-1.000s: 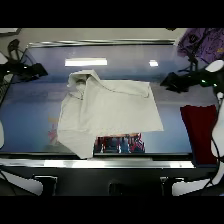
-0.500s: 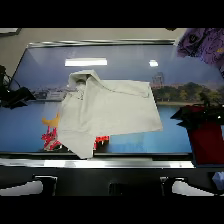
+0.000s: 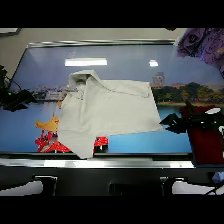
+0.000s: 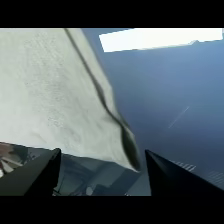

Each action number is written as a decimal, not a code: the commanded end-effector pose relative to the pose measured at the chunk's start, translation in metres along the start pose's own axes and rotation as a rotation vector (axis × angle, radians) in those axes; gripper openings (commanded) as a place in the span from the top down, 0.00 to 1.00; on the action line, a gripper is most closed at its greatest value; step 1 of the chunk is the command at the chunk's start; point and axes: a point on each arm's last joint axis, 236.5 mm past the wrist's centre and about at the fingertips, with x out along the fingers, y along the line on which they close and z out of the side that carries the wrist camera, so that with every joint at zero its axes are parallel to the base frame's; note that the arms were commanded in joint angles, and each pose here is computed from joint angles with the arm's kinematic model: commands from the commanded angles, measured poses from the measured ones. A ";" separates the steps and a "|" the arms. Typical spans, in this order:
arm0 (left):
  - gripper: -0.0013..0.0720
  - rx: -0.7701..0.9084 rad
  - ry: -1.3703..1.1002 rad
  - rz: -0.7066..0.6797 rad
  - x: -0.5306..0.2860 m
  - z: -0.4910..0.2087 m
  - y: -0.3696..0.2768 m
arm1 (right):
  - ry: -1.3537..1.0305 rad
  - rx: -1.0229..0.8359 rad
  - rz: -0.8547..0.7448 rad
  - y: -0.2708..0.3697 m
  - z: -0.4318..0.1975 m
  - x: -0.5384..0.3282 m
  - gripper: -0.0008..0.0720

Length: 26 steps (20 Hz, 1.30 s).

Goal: Fold the clothes and pants, and hang the long-sleeved shirts on hangers.

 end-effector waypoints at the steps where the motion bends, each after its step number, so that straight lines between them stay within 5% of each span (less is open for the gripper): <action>1: 0.16 0.000 0.000 0.000 0.000 0.000 0.000 | 0.065 -0.041 -0.044 -0.004 -0.008 0.026 0.16; 2: 0.16 -0.001 0.002 0.000 0.000 -0.001 0.000 | 0.063 -0.044 -0.041 -0.002 -0.007 0.028 0.17; 4: 0.16 -0.029 0.026 -0.014 0.000 -0.006 -0.003 | 0.052 -0.045 -0.011 0.005 -0.005 0.028 0.33; 7: 0.15 -0.061 0.042 -0.075 0.005 -0.011 -0.009 | 0.083 -0.052 0.020 0.012 -0.012 0.028 0.85; 8: 0.15 -0.053 0.054 -0.119 0.009 -0.015 -0.011 | 0.097 -0.053 0.027 0.013 -0.016 0.027 0.93; 14: 0.15 -0.110 0.044 -0.371 0.049 -0.049 -0.008 | 0.155 -0.047 0.055 0.020 -0.029 0.025 0.95; 26: 0.15 -0.089 0.193 -0.417 0.116 -0.120 -0.004 | 0.168 0.014 0.085 0.030 -0.033 0.022 0.95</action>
